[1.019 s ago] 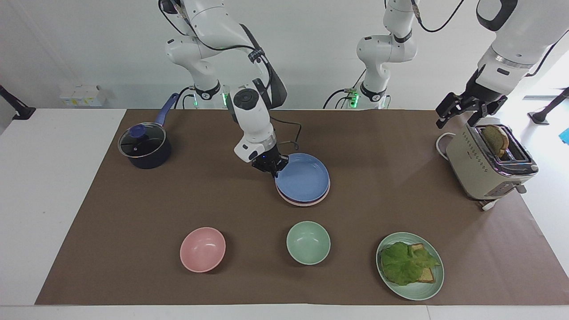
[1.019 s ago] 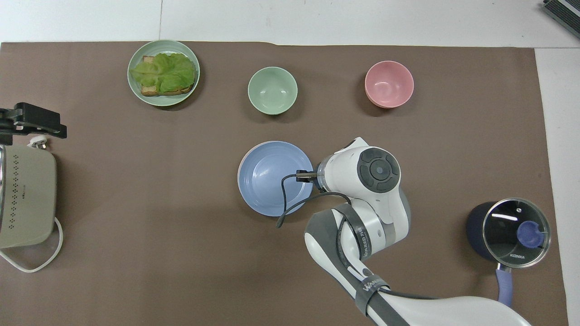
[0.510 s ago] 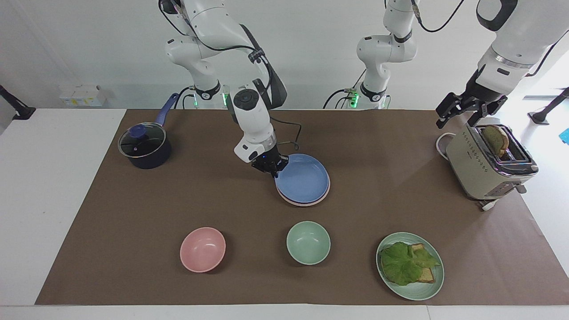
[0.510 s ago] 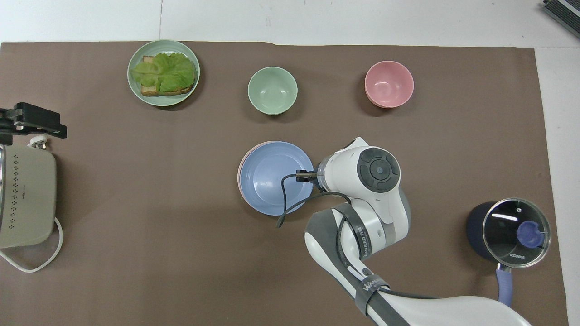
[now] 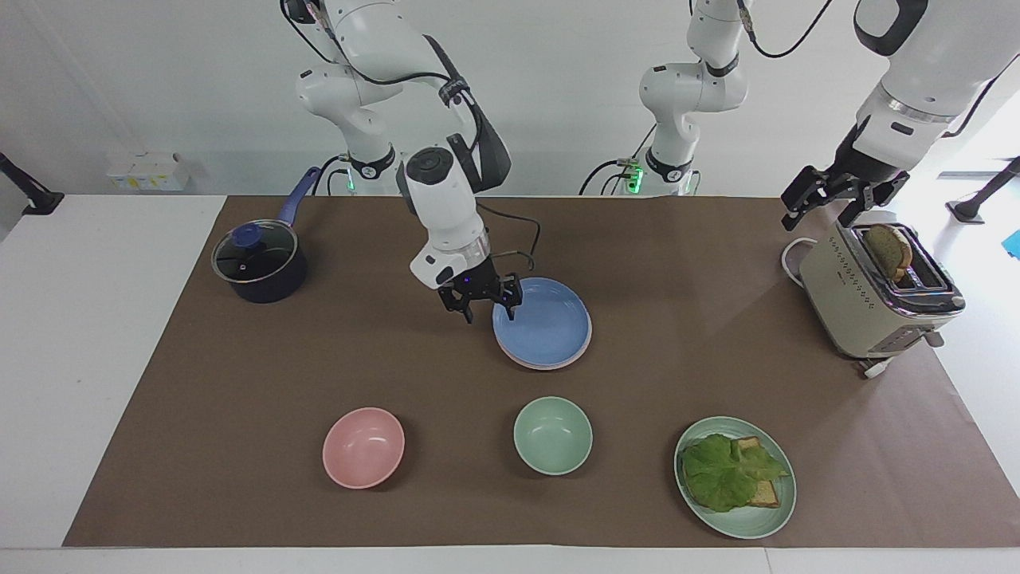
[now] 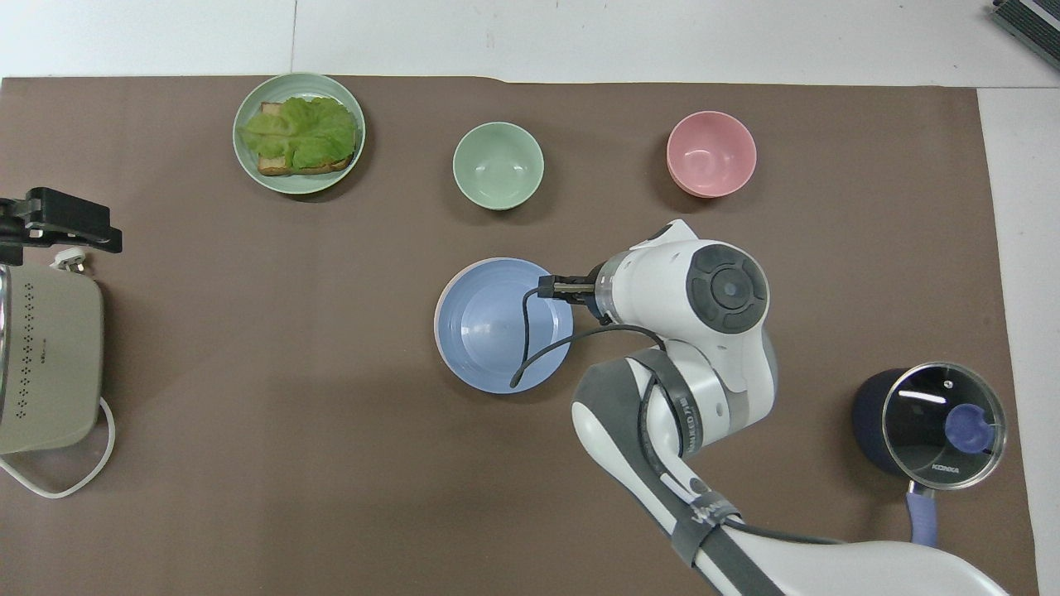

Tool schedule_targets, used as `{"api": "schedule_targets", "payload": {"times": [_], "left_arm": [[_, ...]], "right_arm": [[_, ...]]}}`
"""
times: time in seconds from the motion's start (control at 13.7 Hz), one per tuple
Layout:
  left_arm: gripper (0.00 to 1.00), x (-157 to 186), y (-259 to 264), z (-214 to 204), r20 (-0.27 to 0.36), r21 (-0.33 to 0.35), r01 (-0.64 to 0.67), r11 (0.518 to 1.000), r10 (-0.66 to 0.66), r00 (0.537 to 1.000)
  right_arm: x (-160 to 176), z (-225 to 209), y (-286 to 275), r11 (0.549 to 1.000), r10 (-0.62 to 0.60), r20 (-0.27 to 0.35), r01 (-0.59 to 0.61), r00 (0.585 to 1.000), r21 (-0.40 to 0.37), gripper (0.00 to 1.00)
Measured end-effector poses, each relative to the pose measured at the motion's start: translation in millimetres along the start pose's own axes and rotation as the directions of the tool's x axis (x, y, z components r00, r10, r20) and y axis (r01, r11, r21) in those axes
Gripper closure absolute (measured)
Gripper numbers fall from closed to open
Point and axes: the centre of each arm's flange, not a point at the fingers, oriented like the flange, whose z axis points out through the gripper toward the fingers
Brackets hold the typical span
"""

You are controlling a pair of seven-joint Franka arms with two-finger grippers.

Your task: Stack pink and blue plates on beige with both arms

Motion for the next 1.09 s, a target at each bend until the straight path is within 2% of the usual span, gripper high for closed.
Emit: {"api": "schedule_targets", "payload": {"times": [0.29,0.51,0.66,0.87,1.09], "left_arm": [[0.0,0.0,0.0,0.0,0.0,0.0,0.0,1.0,0.0,1.0],[0.0,0.0,0.0,0.0,0.0,0.0,0.0,1.0,0.0,1.0],[0.0,0.0,0.0,0.0,0.0,0.0,0.0,1.0,0.0,1.0],[0.0,0.0,0.0,0.0,0.0,0.0,0.0,1.0,0.0,1.0],[0.0,0.0,0.0,0.0,0.0,0.0,0.0,1.0,0.0,1.0]], "right_arm": [[39.7,-99.3,94.3,0.99,0.12,-0.038,-0.122,0.992,-0.066,0.0],[41.8,-167.3,154.1,0.981,0.149,-0.053,-0.154,0.987,-0.121,0.0],[37.0,-211.0,186.4,0.977,0.159,-0.042,-0.163,0.986,-0.138,0.0],[39.2,-271.8,210.5,0.971,0.118,-0.029,-0.121,0.993,-0.207,0.0],[42.0,-300.9,206.8,0.96,0.09,-0.028,-0.094,0.996,-0.265,0.0]]}}
